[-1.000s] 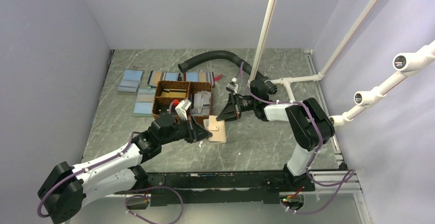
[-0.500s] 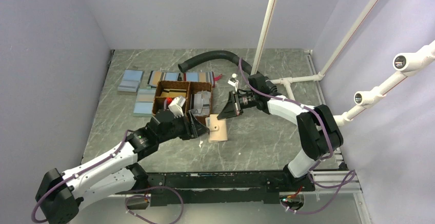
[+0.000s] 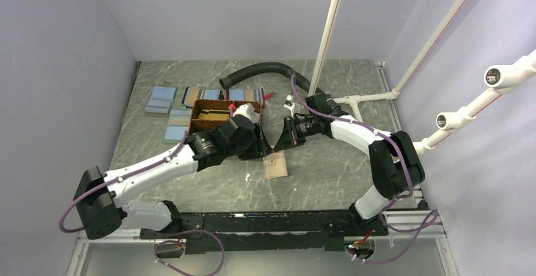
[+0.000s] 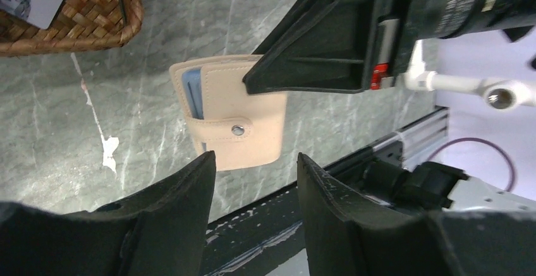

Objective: Take the credit cards out of the card holder
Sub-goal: Open the card holder at the center of the board.

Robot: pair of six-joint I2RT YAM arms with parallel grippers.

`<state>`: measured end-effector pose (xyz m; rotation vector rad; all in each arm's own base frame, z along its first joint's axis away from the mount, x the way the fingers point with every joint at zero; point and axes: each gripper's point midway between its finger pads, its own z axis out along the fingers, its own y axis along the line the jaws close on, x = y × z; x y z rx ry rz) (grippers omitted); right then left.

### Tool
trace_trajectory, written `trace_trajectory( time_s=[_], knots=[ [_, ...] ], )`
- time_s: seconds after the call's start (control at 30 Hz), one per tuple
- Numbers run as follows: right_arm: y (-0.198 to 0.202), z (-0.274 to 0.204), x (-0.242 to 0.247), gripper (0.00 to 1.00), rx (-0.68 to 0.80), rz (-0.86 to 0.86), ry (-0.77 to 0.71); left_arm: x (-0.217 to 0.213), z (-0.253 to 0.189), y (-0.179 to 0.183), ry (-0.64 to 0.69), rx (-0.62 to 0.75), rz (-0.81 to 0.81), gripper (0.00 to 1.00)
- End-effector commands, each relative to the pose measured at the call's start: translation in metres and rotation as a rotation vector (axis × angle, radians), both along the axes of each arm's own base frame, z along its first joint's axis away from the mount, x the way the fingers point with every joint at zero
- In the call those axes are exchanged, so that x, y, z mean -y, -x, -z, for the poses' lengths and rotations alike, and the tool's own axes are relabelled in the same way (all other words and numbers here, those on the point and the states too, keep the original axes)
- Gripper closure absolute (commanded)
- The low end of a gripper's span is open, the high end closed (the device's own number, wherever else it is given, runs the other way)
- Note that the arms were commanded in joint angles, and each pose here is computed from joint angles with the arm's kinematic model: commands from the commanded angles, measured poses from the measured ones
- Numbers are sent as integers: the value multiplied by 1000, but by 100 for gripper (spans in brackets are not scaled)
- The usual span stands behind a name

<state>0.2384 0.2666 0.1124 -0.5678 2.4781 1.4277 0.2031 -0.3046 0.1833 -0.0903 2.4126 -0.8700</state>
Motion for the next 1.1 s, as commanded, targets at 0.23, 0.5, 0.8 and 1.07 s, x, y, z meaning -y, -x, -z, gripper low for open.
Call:
trace_trajectory(
  time_s=[0.23, 0.5, 0.8, 1.07],
  knots=[
    [-5, -18, -5, 100, 42, -14, -33, 22, 27, -1, -187, -26, -55, 46],
    [-4, -19, -6, 100, 36, -18, -43, 28, 43, -6, -266, -47, -84, 49],
    [-1, -23, -9, 100, 16, -25, -73, 25, 59, -3, -317, -69, -74, 58],
    [5, -34, -15, 100, -42, -47, -146, 26, 68, -1, -305, -73, -60, 59]
  ],
)
